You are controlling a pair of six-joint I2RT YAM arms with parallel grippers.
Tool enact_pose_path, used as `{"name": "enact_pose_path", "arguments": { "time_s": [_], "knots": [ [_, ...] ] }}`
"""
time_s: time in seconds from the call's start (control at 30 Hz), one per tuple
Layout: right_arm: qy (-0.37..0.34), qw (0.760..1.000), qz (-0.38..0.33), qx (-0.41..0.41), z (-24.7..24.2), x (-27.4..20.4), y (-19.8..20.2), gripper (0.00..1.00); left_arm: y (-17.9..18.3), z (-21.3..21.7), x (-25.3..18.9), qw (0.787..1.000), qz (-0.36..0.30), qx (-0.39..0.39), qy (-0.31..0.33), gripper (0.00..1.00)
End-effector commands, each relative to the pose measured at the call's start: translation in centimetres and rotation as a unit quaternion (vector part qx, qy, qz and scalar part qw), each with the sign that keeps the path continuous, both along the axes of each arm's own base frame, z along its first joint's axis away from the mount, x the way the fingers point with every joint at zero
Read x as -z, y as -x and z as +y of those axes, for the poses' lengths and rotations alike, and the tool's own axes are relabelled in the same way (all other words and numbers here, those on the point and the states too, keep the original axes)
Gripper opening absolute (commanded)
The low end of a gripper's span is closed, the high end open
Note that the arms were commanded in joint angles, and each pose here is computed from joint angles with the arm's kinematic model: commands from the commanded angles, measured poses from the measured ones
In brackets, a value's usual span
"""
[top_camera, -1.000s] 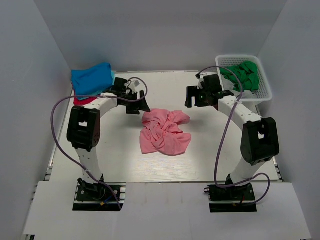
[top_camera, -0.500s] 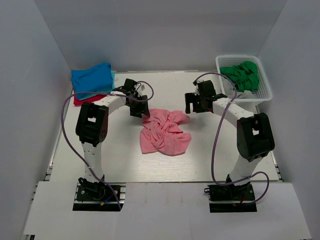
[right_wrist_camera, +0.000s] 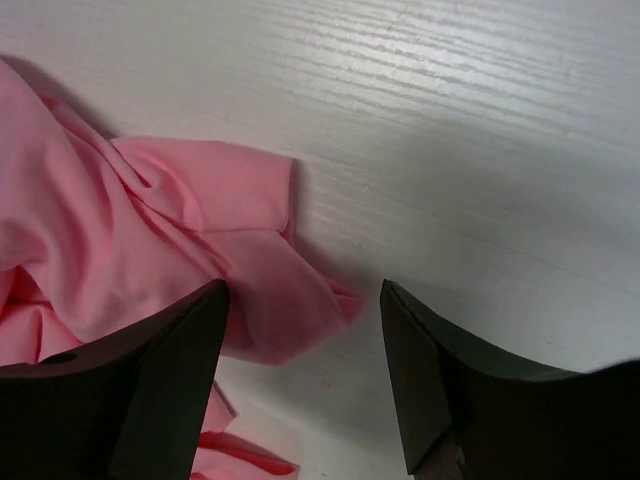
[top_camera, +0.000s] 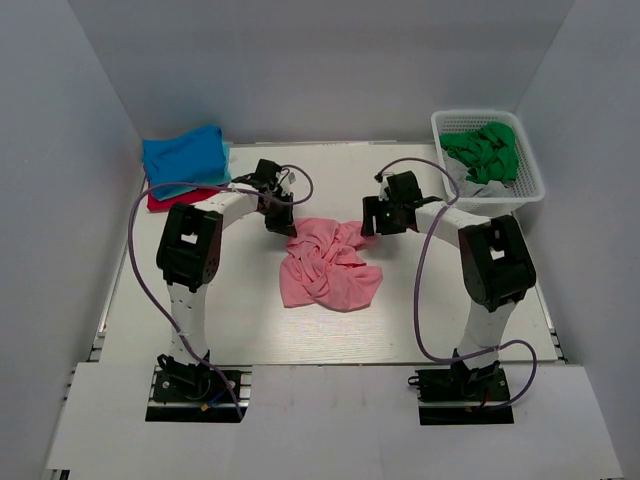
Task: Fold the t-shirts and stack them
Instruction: Flatten out the tshirt
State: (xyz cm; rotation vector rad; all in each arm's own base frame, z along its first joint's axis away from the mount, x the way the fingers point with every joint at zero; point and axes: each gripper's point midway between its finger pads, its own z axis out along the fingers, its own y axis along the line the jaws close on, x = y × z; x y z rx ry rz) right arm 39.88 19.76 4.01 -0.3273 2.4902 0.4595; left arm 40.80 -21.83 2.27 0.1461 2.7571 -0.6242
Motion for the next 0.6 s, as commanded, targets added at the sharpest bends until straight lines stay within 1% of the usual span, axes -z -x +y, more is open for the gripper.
{"name": "enact_pose_path", "arguments": {
  "time_s": [0.0, 0.03, 0.07, 0.1, 0.13, 0.2, 0.3, 0.37, 0.4, 0.47, 0.5, 0.53, 0.57],
  "knots": [
    [-0.025, 0.999, 0.013, -0.02, 1.5, 0.4, 0.6, 0.68, -1.2, -0.2, -3.0, 0.999, -0.036, -0.003, 0.004, 0.0],
    [-0.025, 0.999, 0.018, -0.024, 1.7, 0.8, 0.8, 0.68, -1.3, -0.3, -3.8, 0.999, -0.041, -0.003, 0.006, 0.0],
    [-0.026, 0.999, 0.021, -0.02, 1.6, 1.0, 1.1, 0.63, -1.3, -0.3, -4.2, 0.999, -0.046, -0.003, 0.008, 0.0],
    [-0.024, 0.999, 0.025, -0.016, 1.5, 1.4, 1.3, 0.39, -1.6, -0.4, -4.7, 0.998, -0.054, -0.003, 0.011, 0.0],
    [-0.026, 0.999, 0.024, -0.015, 1.6, 1.4, 1.2, 0.25, -1.6, -0.4, -5.1, 0.998, -0.059, -0.003, 0.013, 0.0],
    [-0.034, 0.999, 0.005, -0.012, 1.8, 0.2, 0.8, 0.0, -2.1, -0.6, -6.0, 0.997, -0.074, 0.003, 0.02, 0.0],
    [-0.045, 0.998, -0.035, -0.003, 2.0, -2.3, -0.4, 0.0, -2.8, -0.9, -7.4, 0.996, -0.088, 0.003, 0.025, 0.0],
    [-0.041, 0.996, -0.075, 0.01, 1.7, -4.8, -1.8, 0.0, -3.4, -1.3, -9.0, 0.994, -0.104, 0.006, 0.035, 0.0],
    [-0.045, 0.993, -0.108, 0.016, 1.4, -7.3, -2.3, 0.0, -4.0, -1.5, -10.6, 0.991, -0.124, 0.006, 0.042, 0.0],
    [-0.042, 0.987, -0.155, 0.023, 1.1, -10.2, -3.4, 0.0, -5.0, -1.6, -12.5, 0.989, -0.144, 0.002, 0.043, 0.0],
    [-0.042, 0.981, -0.188, 0.024, 0.8, -12.5, -3.8, 0.0, -5.9, -1.9, -14.8, 0.984, -0.171, 0.006, 0.049, 0.0],
    [-0.031, 0.975, -0.216, 0.044, -0.2, -14.5, -4.2, 0.0, -6.4, -1.9, -16.3, 0.981, -0.186, 0.002, 0.049, 0.0],
    [-0.031, 0.97, -0.236, 0.048, -0.4, -16.2, -4.6, 0.0, -7.0, -2.0, -19.0, 0.975, -0.216, 0.006, 0.056, 0.0]
  ]
}}
